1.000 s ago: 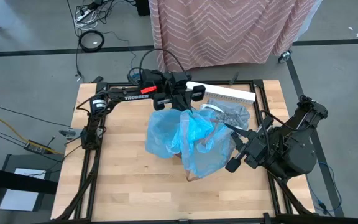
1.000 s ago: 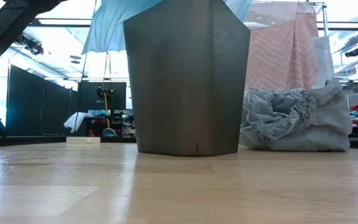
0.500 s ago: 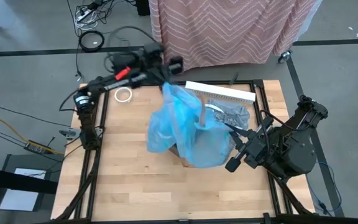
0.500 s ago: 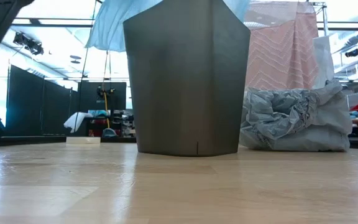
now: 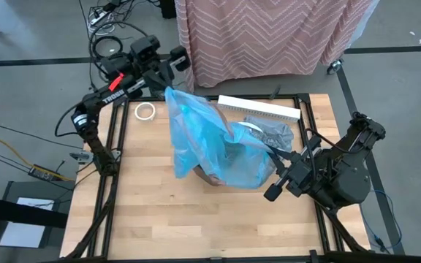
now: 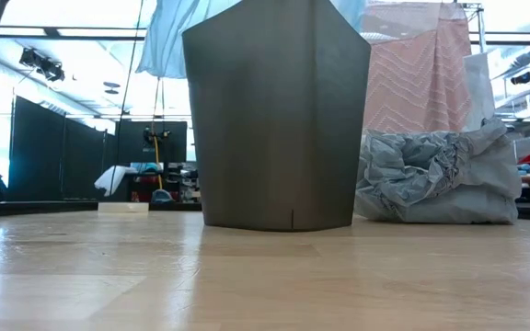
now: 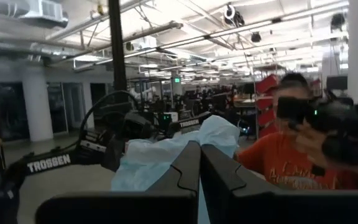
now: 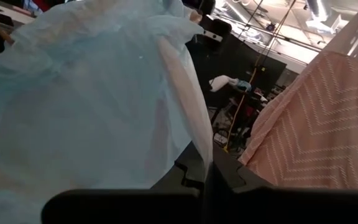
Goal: Place trash/remove bag and relplace
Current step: Insert the new blue trash bag into the black trash bin
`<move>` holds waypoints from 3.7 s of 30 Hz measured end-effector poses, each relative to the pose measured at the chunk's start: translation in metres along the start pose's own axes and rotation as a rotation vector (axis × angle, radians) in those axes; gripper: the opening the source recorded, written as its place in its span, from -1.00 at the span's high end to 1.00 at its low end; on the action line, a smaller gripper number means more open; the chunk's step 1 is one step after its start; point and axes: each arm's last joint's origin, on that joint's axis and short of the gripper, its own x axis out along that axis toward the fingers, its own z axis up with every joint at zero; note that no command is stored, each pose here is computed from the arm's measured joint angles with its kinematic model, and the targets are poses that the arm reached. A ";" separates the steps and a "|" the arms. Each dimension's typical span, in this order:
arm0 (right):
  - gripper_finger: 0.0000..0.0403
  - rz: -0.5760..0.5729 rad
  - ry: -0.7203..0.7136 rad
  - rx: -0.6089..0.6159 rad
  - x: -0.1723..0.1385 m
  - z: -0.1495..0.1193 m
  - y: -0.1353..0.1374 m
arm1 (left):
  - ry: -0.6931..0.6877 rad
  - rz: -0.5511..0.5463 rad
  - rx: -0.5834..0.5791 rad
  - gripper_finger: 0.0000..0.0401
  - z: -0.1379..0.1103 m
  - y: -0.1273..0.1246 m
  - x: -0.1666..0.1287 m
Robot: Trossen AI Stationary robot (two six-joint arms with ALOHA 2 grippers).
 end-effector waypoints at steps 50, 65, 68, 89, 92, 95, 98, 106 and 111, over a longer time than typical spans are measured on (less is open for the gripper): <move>1.00 0.012 -0.005 0.000 -0.004 -0.001 0.001 | 0.027 0.221 0.007 -0.25 -0.022 0.022 -0.070; 1.00 0.028 -0.011 -0.016 -0.009 -0.001 0.002 | -0.008 0.491 -0.291 -0.23 -0.096 -0.004 -0.150; 1.00 0.018 -0.008 -0.047 -0.006 -0.001 0.001 | -0.020 0.510 -0.365 -0.19 -0.128 -0.020 -0.150; 1.00 -0.104 0.048 -0.088 0.032 -0.003 -0.005 | -0.075 0.444 -0.427 0.98 -0.214 -0.104 -0.098; 1.00 -0.124 0.057 -0.096 0.039 -0.004 -0.006 | -0.072 0.455 -0.510 0.98 -0.234 -0.113 -0.100; 1.00 -0.142 0.066 -0.101 0.044 -0.004 -0.008 | -0.073 0.467 -0.582 0.99 -0.251 -0.122 -0.101; 1.00 -0.153 0.073 -0.119 0.048 -0.004 -0.008 | -0.079 0.476 -0.635 0.99 -0.265 -0.130 -0.100; 1.00 -0.158 0.075 -0.122 0.050 -0.005 -0.009 | -0.065 0.503 -0.708 0.99 -0.289 -0.145 -0.102; 1.00 -0.157 0.075 -0.122 0.050 -0.005 -0.009 | -0.037 0.626 -0.753 1.00 -0.314 -0.156 -0.117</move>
